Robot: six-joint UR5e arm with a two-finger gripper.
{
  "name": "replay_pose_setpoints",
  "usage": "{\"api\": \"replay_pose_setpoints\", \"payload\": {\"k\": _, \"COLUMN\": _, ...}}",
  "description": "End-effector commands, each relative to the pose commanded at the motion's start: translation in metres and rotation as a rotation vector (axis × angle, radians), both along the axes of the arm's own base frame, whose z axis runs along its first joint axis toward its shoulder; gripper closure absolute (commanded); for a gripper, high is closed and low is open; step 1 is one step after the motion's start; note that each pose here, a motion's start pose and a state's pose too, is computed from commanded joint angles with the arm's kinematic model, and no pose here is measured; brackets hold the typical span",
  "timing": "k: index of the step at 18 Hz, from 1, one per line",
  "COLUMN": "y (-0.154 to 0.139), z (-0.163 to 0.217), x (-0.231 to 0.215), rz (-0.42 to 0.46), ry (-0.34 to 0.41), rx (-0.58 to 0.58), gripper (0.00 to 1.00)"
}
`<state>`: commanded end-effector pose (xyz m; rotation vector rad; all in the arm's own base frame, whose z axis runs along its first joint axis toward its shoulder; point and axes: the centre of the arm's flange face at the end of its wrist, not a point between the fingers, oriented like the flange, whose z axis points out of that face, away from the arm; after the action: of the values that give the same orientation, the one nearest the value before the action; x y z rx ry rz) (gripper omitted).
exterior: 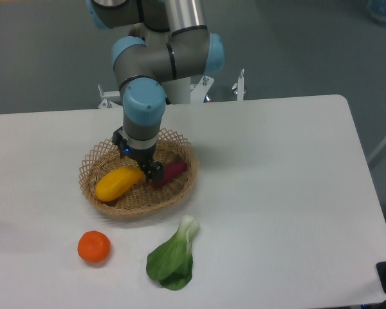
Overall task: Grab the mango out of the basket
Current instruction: 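Lower the gripper onto the yellow mango and close around it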
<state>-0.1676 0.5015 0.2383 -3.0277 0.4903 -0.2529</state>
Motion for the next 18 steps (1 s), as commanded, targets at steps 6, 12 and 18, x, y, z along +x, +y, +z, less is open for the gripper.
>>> {"api": "replay_pose_setpoints", "payload": {"k": 6, "y": 0.007, "z": -0.016, "x": 0.013, "rz": 0.013, "ry": -0.016, "rx": -0.033, "gripper": 0.0}}
{"api": "replay_pose_setpoints", "payload": {"k": 12, "y": 0.016, "z": -0.031, "x": 0.019, "rz": 0.04, "ry": -0.003, "rx": -0.025, "gripper": 0.0}}
{"api": "replay_pose_setpoints", "payload": {"k": 18, "y": 0.017, "z": -0.035, "x": 0.018, "rz": 0.068, "ry": -0.005, "rx": -0.034, "gripper": 0.11}}
